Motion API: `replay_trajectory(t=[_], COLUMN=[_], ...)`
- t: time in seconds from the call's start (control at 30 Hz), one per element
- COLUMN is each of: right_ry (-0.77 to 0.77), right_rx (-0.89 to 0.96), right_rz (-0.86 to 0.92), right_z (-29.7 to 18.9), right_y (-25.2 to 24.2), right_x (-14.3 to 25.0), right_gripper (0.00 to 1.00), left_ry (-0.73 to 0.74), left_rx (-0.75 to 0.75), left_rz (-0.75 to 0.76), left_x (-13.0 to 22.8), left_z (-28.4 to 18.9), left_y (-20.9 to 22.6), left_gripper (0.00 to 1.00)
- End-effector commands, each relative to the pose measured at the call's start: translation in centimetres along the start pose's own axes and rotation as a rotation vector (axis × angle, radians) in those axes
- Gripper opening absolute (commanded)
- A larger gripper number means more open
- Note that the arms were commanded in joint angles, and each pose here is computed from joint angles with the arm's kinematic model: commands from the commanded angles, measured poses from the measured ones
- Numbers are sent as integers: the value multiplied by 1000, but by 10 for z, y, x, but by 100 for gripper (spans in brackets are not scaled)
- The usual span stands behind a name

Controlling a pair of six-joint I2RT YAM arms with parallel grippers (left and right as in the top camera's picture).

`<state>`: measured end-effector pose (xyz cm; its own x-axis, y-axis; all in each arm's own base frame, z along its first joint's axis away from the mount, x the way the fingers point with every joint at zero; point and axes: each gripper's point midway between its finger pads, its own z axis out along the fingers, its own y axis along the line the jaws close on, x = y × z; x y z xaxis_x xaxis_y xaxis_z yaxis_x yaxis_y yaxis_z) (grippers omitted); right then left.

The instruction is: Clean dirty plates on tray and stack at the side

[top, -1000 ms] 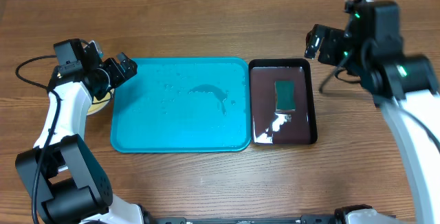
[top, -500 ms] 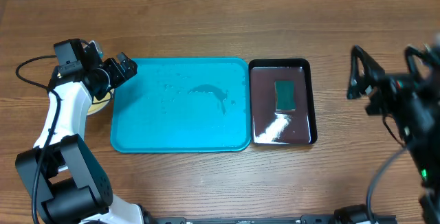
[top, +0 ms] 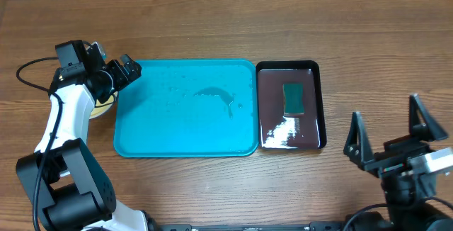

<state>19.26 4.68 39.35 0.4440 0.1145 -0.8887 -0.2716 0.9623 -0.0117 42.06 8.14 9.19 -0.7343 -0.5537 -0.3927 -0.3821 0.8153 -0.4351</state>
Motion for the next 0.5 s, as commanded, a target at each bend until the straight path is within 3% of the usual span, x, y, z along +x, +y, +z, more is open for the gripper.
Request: replay_trajectory(t=[0.0,0.47], right_ry=[0,75], right_rx=[-16,-1], right_rz=[-16,-5], right_z=[-13,-28], right_y=[2,-3], right_x=[25,101], right_gripper=[100,100], left_ry=[-20,-20], left_rx=[15,15], left_rz=[29,29], left_x=[-10,-10], left_z=[-4,-4], left_y=[-7,-7], left_gripper=[100,100])
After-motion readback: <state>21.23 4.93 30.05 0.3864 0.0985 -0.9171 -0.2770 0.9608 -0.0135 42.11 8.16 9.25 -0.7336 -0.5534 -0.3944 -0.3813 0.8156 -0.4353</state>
